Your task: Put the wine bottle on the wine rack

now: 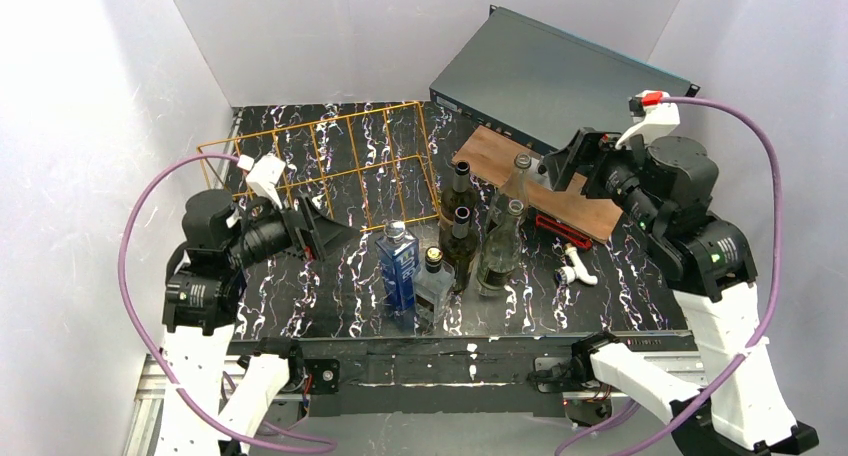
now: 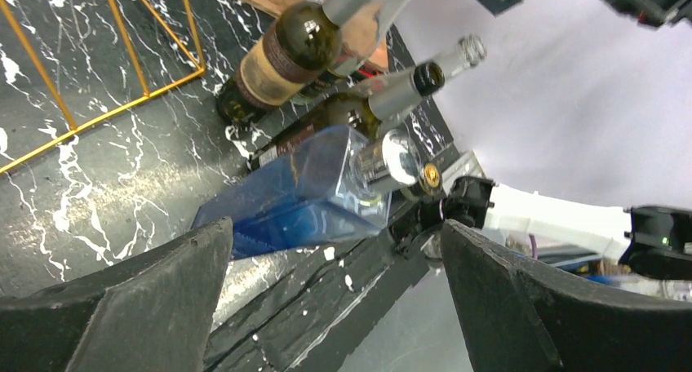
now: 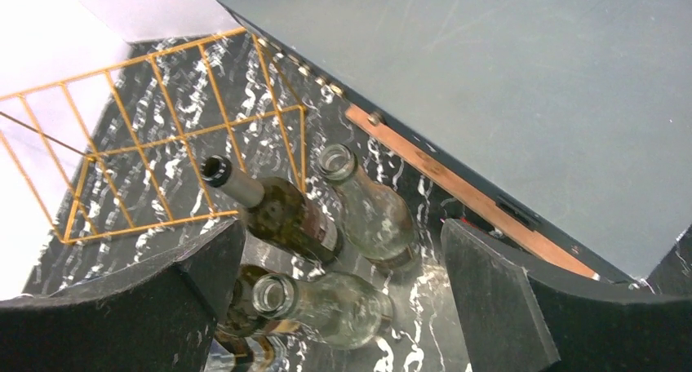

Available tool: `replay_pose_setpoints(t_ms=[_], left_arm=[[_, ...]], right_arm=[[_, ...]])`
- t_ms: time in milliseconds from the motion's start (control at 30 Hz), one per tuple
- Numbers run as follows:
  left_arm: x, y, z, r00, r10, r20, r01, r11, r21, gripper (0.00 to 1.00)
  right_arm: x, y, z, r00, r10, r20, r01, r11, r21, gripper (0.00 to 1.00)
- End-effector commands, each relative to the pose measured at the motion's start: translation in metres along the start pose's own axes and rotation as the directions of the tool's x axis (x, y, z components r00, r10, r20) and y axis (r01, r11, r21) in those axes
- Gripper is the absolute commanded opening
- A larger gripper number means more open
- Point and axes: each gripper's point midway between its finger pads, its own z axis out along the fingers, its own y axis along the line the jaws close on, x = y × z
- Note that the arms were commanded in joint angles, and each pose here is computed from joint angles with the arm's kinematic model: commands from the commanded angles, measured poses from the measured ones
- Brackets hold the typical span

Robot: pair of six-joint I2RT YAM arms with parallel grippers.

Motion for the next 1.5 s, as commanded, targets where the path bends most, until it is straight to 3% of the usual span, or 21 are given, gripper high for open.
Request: replay_pose_setpoints(t_ms=[0, 233, 467, 1000, 1167, 1367, 1467], left_arm=[[0.021, -0.016, -0.008, 0.995, 0.097, -0.014, -0.095, 0.988, 0.123, 0.99], [0.043, -0.012, -0.012, 0.98, 0.198, -0.009, -0.194, 0.97, 0.144, 0.99], [0.034, 0.006, -0.003, 0.929, 0.369, 0.032, -0.37, 0.928, 0.039, 0.99], [0.058, 0.008, 0.045, 0.883, 0.469, 0.002, -0.469, 0.883, 0.014, 0.99], [0.08, 0.006, 0.063, 0.871, 0.488, -0.059, -0.487, 0.873, 0.037, 0.99], [0.087, 0.011, 0.073, 0.855, 0.515, -0.064, -0.517, 0.856, -0.018, 0.99], [0.088, 0.019, 0.077, 0.849, 0.521, -0.087, -0.526, 0.848, -0.066, 0.93]], right_arm=[[-0.031, 0.021, -0.013, 0.99, 0.038, 0.137, -0.022, 0.993, -0.115, 1.0], [-0.029, 0.034, -0.01, 0.989, 0.051, 0.14, -0.024, 0.982, -0.19, 1.0], [-0.026, 0.04, -0.006, 0.987, 0.065, 0.147, -0.029, 0.973, -0.231, 1.0], [-0.023, 0.037, -0.006, 0.987, 0.047, 0.155, -0.011, 0.975, -0.22, 1.0], [-0.023, 0.029, -0.01, 0.984, 0.034, 0.174, -0.001, 0.982, -0.187, 1.0], [-0.025, 0.024, -0.017, 0.98, 0.021, 0.198, 0.012, 0.986, -0.164, 1.0], [-0.028, 0.022, -0.021, 0.977, 0.018, 0.213, 0.016, 0.987, -0.159, 1.0]])
